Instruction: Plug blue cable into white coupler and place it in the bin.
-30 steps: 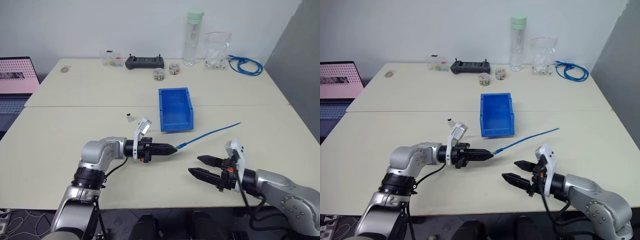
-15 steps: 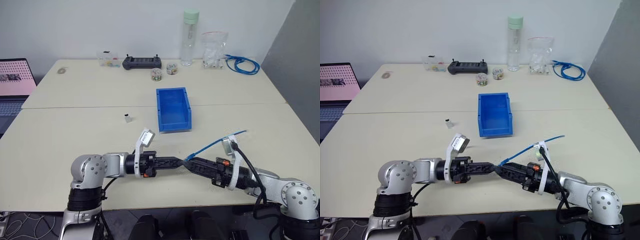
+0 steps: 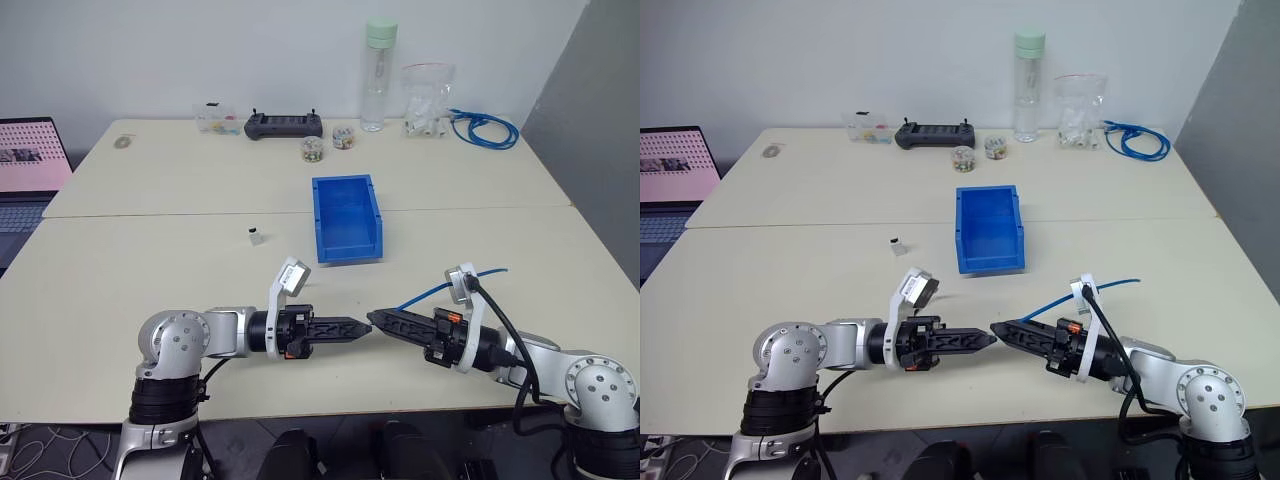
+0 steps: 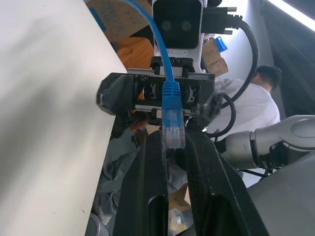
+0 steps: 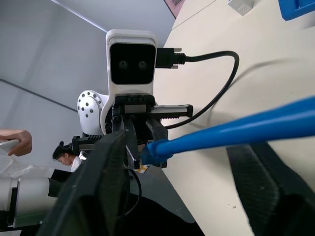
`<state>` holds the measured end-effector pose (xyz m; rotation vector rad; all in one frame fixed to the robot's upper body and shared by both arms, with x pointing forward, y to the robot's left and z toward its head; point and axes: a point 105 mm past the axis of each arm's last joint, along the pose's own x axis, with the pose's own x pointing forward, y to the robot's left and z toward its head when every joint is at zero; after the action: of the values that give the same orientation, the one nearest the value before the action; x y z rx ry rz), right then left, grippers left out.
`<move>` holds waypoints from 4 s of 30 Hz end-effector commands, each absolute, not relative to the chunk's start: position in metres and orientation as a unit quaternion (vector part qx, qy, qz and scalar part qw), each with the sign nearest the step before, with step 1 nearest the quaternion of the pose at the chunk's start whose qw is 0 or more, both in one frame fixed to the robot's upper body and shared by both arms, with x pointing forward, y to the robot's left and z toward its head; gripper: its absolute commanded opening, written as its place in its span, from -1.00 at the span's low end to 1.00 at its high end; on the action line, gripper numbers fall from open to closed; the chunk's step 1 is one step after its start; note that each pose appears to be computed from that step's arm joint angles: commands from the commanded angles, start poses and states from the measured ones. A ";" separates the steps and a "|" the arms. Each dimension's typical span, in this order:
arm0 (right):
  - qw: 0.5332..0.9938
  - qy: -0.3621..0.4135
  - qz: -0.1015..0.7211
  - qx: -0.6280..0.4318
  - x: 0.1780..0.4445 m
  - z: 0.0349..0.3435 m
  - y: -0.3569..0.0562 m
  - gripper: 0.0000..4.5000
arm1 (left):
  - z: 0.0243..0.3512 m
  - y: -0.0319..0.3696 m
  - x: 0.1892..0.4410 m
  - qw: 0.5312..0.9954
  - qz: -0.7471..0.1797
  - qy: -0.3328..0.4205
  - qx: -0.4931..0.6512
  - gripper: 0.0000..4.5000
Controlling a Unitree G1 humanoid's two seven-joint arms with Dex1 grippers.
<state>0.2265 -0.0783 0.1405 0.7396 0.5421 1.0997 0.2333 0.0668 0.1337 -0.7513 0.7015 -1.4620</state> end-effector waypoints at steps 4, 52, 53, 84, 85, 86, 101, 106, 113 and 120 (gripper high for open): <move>0.743 0.238 0.520 0.348 0.223 0.150 -0.075 -0.35 | 0.141 0.066 0.233 0.626 -0.648 0.290 -0.322 -0.90; 0.800 0.211 0.483 0.287 0.271 0.147 -0.091 -0.92 | 0.076 0.166 0.375 0.992 0.092 0.090 0.019 1.00; 0.801 0.212 0.482 0.285 0.271 0.146 -0.091 -0.92 | 0.073 0.166 0.378 0.991 0.099 0.091 0.012 1.00; 0.812 0.212 0.460 0.290 0.261 0.142 -0.097 -0.92 | 0.075 0.161 0.424 0.992 0.101 0.062 -0.043 -0.27; 0.812 0.212 0.460 0.290 0.261 0.142 -0.097 -0.92 | 0.076 0.161 0.424 0.992 0.101 0.062 -0.043 -0.37; 0.813 0.211 0.459 0.290 0.262 0.142 -0.097 -0.92 | 0.076 0.161 0.424 0.992 0.100 0.062 -0.043 -0.46; 0.818 0.184 0.489 0.240 0.255 0.162 -0.096 -0.92 | 0.089 0.166 0.353 0.966 -0.244 0.058 0.056 -0.65; 0.810 0.170 0.534 0.173 0.249 0.175 -0.085 -0.92 | 0.079 0.137 0.285 0.866 -0.483 0.090 0.089 -0.65; 0.785 0.153 0.597 0.061 0.248 0.175 -0.061 -0.92 | 0.069 0.093 0.267 0.760 -0.636 0.078 0.108 -0.65; 0.783 0.132 0.606 -0.054 0.258 0.149 -0.063 -0.92 | 0.057 0.081 0.285 0.719 -0.675 0.061 0.154 -0.65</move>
<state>0.2558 -0.0633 0.1465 -0.0469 0.3531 1.2913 0.2845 0.0834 0.0575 0.2963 0.1624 -1.4539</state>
